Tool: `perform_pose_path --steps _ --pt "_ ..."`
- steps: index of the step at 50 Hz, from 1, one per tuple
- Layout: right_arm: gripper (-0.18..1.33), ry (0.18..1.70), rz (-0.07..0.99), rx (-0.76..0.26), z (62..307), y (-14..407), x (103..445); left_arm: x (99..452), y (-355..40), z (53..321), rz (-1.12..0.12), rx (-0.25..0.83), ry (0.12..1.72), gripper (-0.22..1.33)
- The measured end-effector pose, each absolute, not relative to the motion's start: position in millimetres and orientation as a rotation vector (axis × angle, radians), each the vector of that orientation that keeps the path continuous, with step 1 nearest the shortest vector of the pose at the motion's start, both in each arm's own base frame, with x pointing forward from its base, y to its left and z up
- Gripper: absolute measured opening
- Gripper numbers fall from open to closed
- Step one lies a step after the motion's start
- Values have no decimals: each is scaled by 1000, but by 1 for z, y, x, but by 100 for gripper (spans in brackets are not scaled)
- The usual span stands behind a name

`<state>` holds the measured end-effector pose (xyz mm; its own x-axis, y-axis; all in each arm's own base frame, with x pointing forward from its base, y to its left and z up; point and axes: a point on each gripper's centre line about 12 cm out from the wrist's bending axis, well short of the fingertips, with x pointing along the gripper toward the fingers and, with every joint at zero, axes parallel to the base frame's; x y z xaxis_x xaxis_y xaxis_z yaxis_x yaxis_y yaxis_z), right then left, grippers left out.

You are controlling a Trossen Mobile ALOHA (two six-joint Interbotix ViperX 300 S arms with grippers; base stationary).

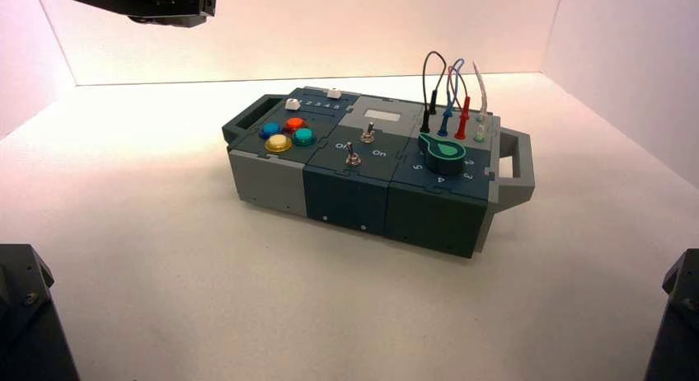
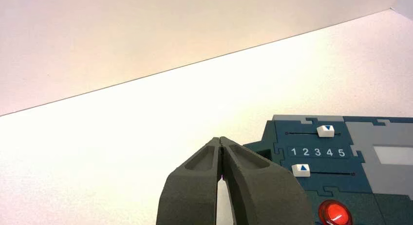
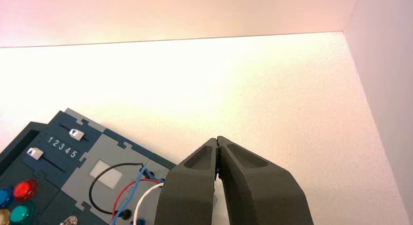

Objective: Turn the knob to position 2.

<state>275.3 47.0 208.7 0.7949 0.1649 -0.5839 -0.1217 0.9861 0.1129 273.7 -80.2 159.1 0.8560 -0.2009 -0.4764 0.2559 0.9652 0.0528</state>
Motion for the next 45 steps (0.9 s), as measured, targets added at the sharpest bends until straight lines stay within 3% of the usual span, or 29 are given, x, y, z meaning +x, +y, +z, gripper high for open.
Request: perform_pose_path --steps 31,45 --pt "-14 665 162 75 206 48 273 273 -80 160 -242 114 483 -16" --pt "-14 712 251 52 203 71 265 273 -80 161 -240 113 482 -16"
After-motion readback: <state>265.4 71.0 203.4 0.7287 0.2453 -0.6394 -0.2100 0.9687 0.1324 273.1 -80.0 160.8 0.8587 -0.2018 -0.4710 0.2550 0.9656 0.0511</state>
